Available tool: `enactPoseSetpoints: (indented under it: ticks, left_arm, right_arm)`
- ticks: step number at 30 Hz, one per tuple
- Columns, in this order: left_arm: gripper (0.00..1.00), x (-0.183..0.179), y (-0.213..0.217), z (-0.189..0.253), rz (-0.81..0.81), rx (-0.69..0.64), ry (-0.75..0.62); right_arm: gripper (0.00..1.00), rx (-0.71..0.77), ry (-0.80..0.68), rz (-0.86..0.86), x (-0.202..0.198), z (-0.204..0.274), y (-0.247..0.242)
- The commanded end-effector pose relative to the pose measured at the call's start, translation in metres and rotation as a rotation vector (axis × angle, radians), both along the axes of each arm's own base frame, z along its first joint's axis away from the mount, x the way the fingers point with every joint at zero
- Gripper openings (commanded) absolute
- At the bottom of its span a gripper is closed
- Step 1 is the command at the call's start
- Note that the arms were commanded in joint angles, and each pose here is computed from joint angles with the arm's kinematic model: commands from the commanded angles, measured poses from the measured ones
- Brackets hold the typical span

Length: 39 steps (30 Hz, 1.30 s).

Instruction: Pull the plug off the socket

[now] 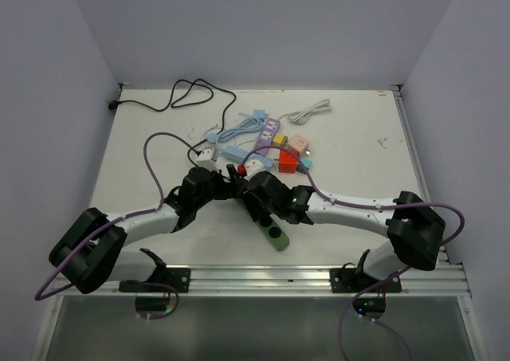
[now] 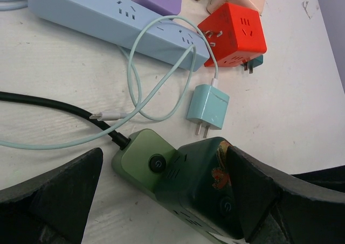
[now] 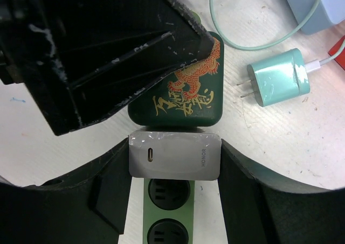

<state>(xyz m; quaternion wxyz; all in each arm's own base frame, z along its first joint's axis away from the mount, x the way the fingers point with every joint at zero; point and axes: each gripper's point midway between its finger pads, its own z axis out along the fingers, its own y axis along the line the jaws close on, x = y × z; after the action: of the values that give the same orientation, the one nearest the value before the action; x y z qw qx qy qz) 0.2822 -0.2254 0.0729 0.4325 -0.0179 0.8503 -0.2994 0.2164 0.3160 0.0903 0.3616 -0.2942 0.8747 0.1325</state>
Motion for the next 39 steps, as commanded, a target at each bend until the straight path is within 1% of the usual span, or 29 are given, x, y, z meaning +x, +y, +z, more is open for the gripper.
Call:
enactPoseSetpoints:
  ticks: [1,4,5,6,7,8,10,12,16,18,19,20,21,22,24,26,29,34,36,37,39]
  left_arm:
    - [0.99,-0.042,0.047,-0.078,-0.003,0.272,0.215]
    - [0.99,-0.043,0.048,-0.078,0.002,0.272,0.217]
    - [0.98,-0.043,0.048,-0.077,0.003,0.269,0.215]
    - [0.99,-0.043,0.048,-0.077,0.003,0.266,0.215]
    - [0.99,-0.044,0.048,-0.077,0.002,0.264,0.214]
    - [0.98,-0.044,0.048,-0.077,0.002,0.264,0.216]
    - [0.99,-0.044,0.048,-0.077,0.004,0.264,0.215]
    - [0.98,-0.044,0.048,-0.077,0.001,0.262,0.214]
    - [0.98,-0.044,0.048,-0.077,0.003,0.262,0.216]
    - [0.98,-0.045,0.048,-0.078,0.003,0.264,0.218]
    - [0.98,-0.044,0.048,-0.078,0.005,0.264,0.218]
    - [0.98,-0.044,0.048,-0.078,0.004,0.264,0.22]
    - [0.98,-0.044,0.048,-0.078,0.005,0.264,0.218]
    - [0.98,-0.044,0.048,-0.078,0.006,0.265,0.219]
    - [0.98,-0.044,0.048,-0.079,0.006,0.265,0.221]
    - [0.98,-0.043,0.048,-0.079,0.011,0.266,0.221]
    - [0.98,-0.043,0.049,-0.078,0.011,0.27,0.22]
    - [0.98,-0.044,0.049,-0.078,0.011,0.267,0.22]
    - [0.98,-0.044,0.049,-0.077,0.008,0.265,0.217]
    - [0.98,-0.044,0.049,-0.077,0.009,0.264,0.216]
    - [0.98,-0.044,0.049,-0.077,0.01,0.263,0.215]
  right_arm:
    - [0.42,0.22,-0.186,-0.022,0.025,0.086,0.045]
    - [0.43,0.248,-0.166,-0.036,0.03,0.088,0.043]
    - [0.43,0.277,-0.129,-0.009,0.027,0.085,0.045]
    - [0.43,0.301,-0.111,-0.03,0.035,0.084,0.039]
    - [0.43,0.346,-0.086,-0.034,0.036,0.087,0.039]
    - [0.43,0.357,-0.06,-0.037,0.036,0.08,0.035]
    - [0.43,0.408,-0.019,-0.043,0.041,0.08,0.03]
    - [0.43,0.433,-0.011,-0.038,0.042,0.078,0.03]
    - [0.42,0.405,-0.03,-0.023,0.041,0.076,0.03]
    - [0.42,0.393,-0.064,0.0,0.034,0.081,0.034]
    - [0.41,0.353,-0.118,-0.021,0.038,0.084,0.03]
    - [0.41,0.322,-0.144,-0.018,0.036,0.09,0.031]
    - [0.41,0.284,-0.182,0.022,0.026,0.093,0.038]
    - [0.41,0.256,-0.221,-0.003,0.028,0.097,0.037]
    - [0.41,0.229,-0.242,0.01,0.023,0.103,0.044]
    - [0.41,0.233,-0.242,-0.001,0.024,0.105,0.044]
    - [0.42,0.262,-0.206,-0.007,0.027,0.101,0.043]
    - [0.43,0.416,-0.074,-0.038,0.042,0.097,0.025]
    - [0.43,0.409,-0.041,-0.069,0.049,0.083,0.012]
    - [0.43,0.431,-0.032,-0.06,0.05,0.083,0.014]
    - [0.43,0.423,-0.033,-0.066,0.053,0.081,0.012]
